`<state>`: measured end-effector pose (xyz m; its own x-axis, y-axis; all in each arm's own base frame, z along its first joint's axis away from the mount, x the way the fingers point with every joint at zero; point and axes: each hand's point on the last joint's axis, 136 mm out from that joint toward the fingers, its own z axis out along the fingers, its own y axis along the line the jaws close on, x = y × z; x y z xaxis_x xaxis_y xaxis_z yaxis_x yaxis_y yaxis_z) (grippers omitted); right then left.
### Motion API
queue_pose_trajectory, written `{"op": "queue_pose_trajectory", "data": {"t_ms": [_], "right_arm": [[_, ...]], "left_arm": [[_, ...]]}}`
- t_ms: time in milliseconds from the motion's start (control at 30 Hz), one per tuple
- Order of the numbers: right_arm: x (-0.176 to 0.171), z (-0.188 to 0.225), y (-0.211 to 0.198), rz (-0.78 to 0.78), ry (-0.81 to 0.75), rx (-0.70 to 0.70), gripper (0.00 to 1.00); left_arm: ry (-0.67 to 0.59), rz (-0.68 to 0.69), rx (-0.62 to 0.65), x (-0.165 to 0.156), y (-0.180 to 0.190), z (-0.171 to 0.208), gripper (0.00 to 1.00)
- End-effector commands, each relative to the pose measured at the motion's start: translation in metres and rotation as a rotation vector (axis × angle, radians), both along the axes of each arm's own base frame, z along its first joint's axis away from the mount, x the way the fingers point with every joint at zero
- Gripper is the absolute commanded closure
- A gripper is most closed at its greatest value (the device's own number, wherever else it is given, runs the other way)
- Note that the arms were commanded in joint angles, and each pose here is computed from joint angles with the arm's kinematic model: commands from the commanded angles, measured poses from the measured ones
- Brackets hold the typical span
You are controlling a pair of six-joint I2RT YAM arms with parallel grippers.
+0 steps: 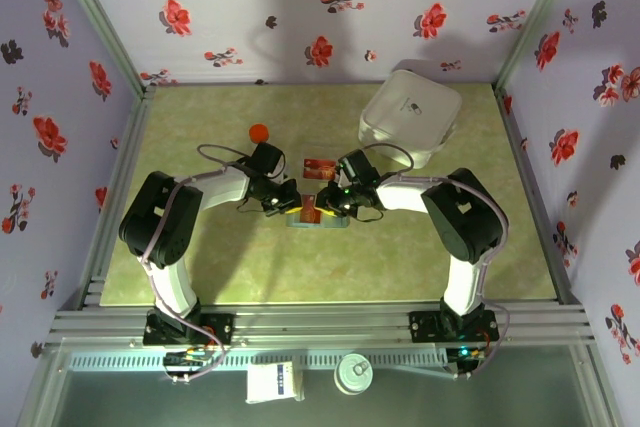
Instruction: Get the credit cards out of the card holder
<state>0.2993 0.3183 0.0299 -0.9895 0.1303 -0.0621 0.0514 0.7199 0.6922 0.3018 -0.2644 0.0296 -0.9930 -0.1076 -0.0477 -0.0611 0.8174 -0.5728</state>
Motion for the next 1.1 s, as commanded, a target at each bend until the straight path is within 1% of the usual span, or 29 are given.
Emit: {"op": "queue_pose_trajectory", "data": {"t_ms": [0,167,367,567,900,967,1067], "right_arm": [[0.003,-0.003,0.003,0.003,0.015,0.012,0.77],[0.006,0.010,0.009,-0.004,-0.006,0.078,0.79],[0.008,0.015,0.009,-0.010,-0.015,0.101,0.85],[0.006,0.011,-0.003,-0.031,-0.019,0.071,0.89],[-0.001,0.011,-0.025,-0.042,-0.019,0.030,0.90],[-0.001,0.013,-0.027,-0.037,-0.024,0.033,0.93],[-0.001,0.018,-0.031,-0.036,-0.037,0.017,0.94]], "left_arm": [[0.028,-0.015,0.031,-0.007,0.003,-0.009,1.00],[0.030,-0.015,0.032,-0.007,0.003,-0.009,1.00],[0.027,-0.015,0.031,-0.007,0.003,-0.008,1.00],[0.030,-0.015,0.034,-0.009,0.004,-0.009,1.00],[0.040,-0.008,0.047,-0.015,0.009,-0.013,1.00],[0.040,-0.006,0.045,-0.015,0.009,-0.012,1.00],[0.039,-0.003,0.043,-0.016,0.010,-0.011,1.00]]}}
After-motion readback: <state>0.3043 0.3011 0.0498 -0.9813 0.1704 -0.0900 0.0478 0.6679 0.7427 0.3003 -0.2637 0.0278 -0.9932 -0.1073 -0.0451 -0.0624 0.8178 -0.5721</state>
